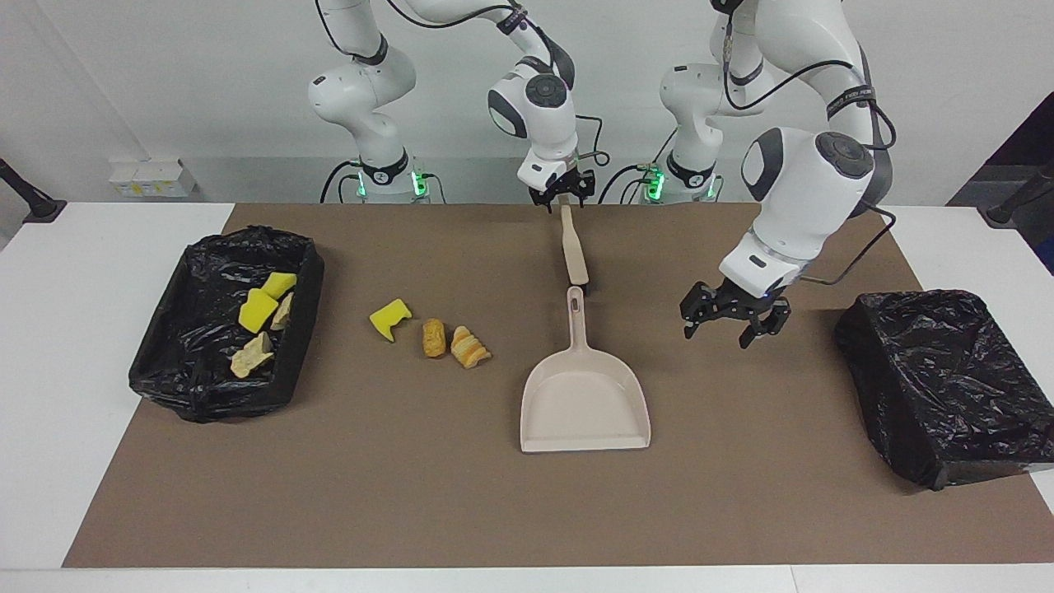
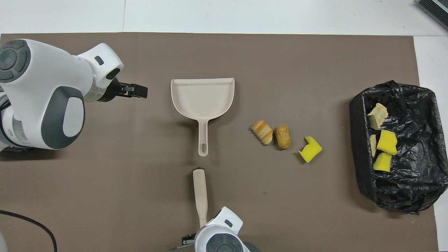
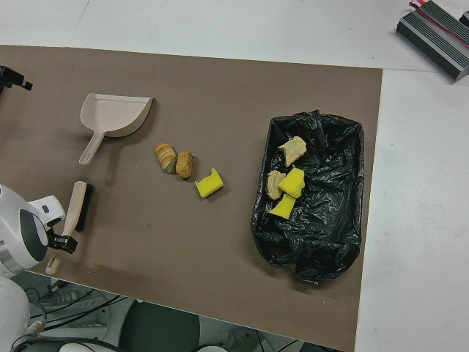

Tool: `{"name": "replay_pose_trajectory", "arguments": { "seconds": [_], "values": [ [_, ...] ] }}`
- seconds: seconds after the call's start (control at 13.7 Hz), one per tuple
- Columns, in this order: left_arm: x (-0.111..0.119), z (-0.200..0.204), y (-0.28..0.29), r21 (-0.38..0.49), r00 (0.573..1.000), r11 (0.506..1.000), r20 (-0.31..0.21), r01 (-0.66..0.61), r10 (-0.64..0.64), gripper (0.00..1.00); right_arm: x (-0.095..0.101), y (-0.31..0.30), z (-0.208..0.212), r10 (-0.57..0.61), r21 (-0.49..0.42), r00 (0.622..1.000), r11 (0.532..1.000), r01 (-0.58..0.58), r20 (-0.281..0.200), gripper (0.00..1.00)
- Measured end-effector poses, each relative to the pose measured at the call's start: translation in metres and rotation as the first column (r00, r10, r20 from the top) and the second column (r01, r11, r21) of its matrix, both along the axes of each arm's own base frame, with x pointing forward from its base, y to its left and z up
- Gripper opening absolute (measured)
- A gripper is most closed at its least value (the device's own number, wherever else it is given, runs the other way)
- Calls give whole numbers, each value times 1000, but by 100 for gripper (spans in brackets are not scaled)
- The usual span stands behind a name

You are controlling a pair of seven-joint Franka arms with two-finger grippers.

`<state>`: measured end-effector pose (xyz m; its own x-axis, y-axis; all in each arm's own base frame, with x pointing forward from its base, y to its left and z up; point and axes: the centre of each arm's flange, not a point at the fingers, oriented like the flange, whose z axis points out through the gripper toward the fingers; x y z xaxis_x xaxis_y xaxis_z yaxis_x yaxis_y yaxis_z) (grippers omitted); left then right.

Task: Sweep and dump trash in bin
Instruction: 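Grasp the dustpan with the left gripper while the right gripper grasps the brush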

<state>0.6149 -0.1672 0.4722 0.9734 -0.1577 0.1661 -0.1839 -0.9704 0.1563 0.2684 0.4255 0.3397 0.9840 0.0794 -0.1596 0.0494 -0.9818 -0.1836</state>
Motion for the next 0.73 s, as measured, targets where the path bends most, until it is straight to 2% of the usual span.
{"name": "replay_pose_trajectory", "arguments": {
  "seconds": [0.15, 0.22, 0.36, 0.58, 0.73],
  "values": [
    [-3, -3, -12, 0, 1000, 1000, -5, 19, -19, 100, -1, 0, 0, 2, -4, 1000, 1000, -2, -4, 35],
    [-5, -5, -22, 0, 1000, 1000, -9, 29, -29, 100, -1, 0, -1, 2, -4, 1000, 1000, -2, -5, 26],
    [-10, -13, -40, 1, 999, 999, -24, 49, -48, 100, -1, -1, -1, 3, -7, 1000, 1000, -3, -8, 26],
    [-18, -29, -70, 5, 994, 995, -49, 98, -97, 100, 1, -6, 5, 37, -70, 998, 997, -40, -42, 26],
    [-28, -40, -98, 7, 989, 991, -68, 132, -132, 100, 19, -23, 30, 15, -107, 998, 994, -22, -69, 26]
  ]
}}
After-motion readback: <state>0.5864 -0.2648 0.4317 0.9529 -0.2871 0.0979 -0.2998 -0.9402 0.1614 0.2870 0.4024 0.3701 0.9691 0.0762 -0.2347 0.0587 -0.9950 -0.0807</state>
